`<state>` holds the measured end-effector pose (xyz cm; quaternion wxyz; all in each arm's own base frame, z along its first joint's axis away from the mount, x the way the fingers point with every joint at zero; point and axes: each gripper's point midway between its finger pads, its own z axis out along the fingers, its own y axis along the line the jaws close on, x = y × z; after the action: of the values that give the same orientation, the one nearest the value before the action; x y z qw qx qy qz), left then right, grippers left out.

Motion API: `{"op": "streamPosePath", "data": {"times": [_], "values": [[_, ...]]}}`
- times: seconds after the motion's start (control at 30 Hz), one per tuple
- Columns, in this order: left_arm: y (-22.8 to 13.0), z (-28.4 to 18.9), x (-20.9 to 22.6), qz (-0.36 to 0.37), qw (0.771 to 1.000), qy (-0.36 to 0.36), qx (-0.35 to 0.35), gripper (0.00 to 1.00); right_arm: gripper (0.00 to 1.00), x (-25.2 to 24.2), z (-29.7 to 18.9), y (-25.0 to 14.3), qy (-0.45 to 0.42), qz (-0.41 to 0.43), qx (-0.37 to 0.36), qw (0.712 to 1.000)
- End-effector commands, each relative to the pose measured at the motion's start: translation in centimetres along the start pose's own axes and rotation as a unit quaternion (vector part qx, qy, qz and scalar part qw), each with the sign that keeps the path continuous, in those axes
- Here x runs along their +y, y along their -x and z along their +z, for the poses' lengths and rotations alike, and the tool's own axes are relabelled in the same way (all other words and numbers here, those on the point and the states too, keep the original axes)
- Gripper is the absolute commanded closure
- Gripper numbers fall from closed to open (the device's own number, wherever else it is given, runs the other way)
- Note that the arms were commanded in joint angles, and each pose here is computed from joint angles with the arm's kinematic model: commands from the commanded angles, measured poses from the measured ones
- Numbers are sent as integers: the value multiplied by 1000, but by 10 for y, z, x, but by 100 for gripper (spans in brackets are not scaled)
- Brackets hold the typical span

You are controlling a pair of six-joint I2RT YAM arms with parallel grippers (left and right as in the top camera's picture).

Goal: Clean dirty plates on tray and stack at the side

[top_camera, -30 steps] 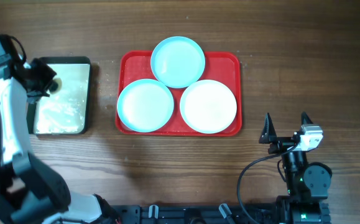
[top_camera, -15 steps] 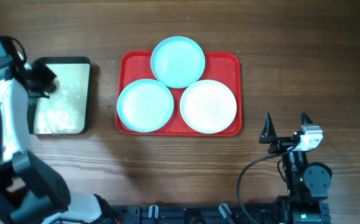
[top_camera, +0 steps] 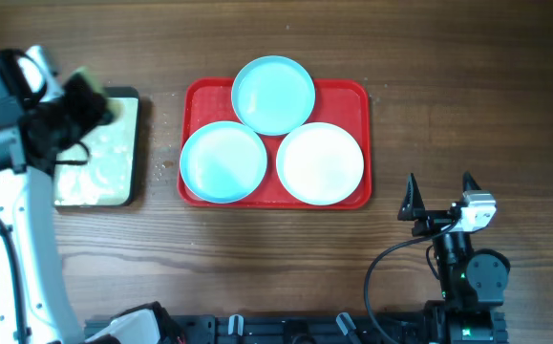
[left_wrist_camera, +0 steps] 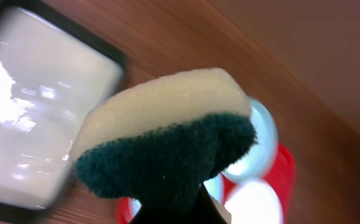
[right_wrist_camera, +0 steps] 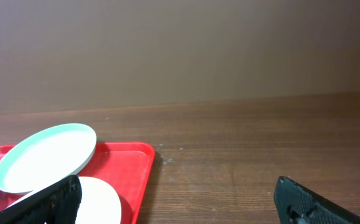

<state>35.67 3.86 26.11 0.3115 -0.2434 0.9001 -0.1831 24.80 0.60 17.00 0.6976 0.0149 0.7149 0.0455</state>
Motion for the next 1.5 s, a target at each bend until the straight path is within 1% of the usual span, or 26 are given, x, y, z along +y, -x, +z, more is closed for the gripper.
{"op": "streamPosePath", "data": {"times": [0.0,0.07,0.13,0.2,0.33,0.37,0.4,0.47,0.5,0.63,0.73,0.83,0.9,0.97,1.03,1.07,1.1,1.13,1.17,1.23,1.27,1.3,1.33,1.37,1.4,1.47], "values": [[-65,39,-49,55,990,-57,117,96,0,-4,0,1,-9,-3,-4,1000],[-110,74,-57,95,979,-35,175,96,0,-4,0,1,-9,-3,-4,1000],[-153,110,-41,120,967,37,224,96,0,-4,0,1,-9,-3,-4,1000],[-176,143,-23,128,956,97,244,96,0,-4,0,1,-9,-3,-4,1000],[-199,185,-6,132,944,121,279,96,0,-4,0,1,-9,-3,-4,1000],[-202,189,0,131,941,132,284,89,0,-4,0,1,-9,-3,-4,1000],[-203,190,4,131,938,140,287,68,0,-4,0,1,-9,-3,-4,1000],[-207,191,9,132,935,148,295,48,0,-4,0,1,-9,-3,-4,1000],[-207,190,9,132,934,148,297,1,0,-4,0,1,-9,-3,-4,1000],[-198,184,7,127,936,149,293,0,0,-4,0,1,-9,-3,-4,1000],[-158,151,-10,109,949,140,262,0,0,-4,0,2,-11,-24,-4,1000],[-113,106,-18,85,969,118,199,0,0,-6,0,6,-17,-42,-13,999],[-93,80,-12,65,978,113,164,0,0,16,-3,31,44,-5,-63,997],[-82,57,3,39,981,122,146,0,0,46,-19,78,141,58,-150,977],[-81,49,17,18,979,136,152,0,0,70,-53,130,210,29,-264,941],[-84,47,24,9,976,145,160,0,0,78,-82,164,232,11,-340,911],[-87,45,26,7,975,149,167,0,0,85,-101,192,248,-7,-379,892],[-87,46,26,7,975,149,166,0,0,98,-107,213,269,-41,-371,888],[-85,47,25,8,976,146,162,0,0,111,-103,229,286,-80,-337,893],[-84,47,25,9,976,146,161,0,1,117,-66,245,284,-127,-197,930],[-86,47,25,8,975,147,164,0,0,115,-41,243,282,-137,-90,945],[-87,47,26,8,975,148,165,0,0,116,-28,242,290,-125,-25,949],[-87,48,27,8,975,148,166,0,0,120,-18,244,306,-105,25,946],[-87,48,27,8,975,148,166,0,0,133,-11,254,352,-57,60,932],[-87,48,26,8,975,148,166,0,0,151,-7,264,422,-4,92,902],[-87,48,26,8,975,148,166,0,0,164,8,262,485,64,129,863]]}}
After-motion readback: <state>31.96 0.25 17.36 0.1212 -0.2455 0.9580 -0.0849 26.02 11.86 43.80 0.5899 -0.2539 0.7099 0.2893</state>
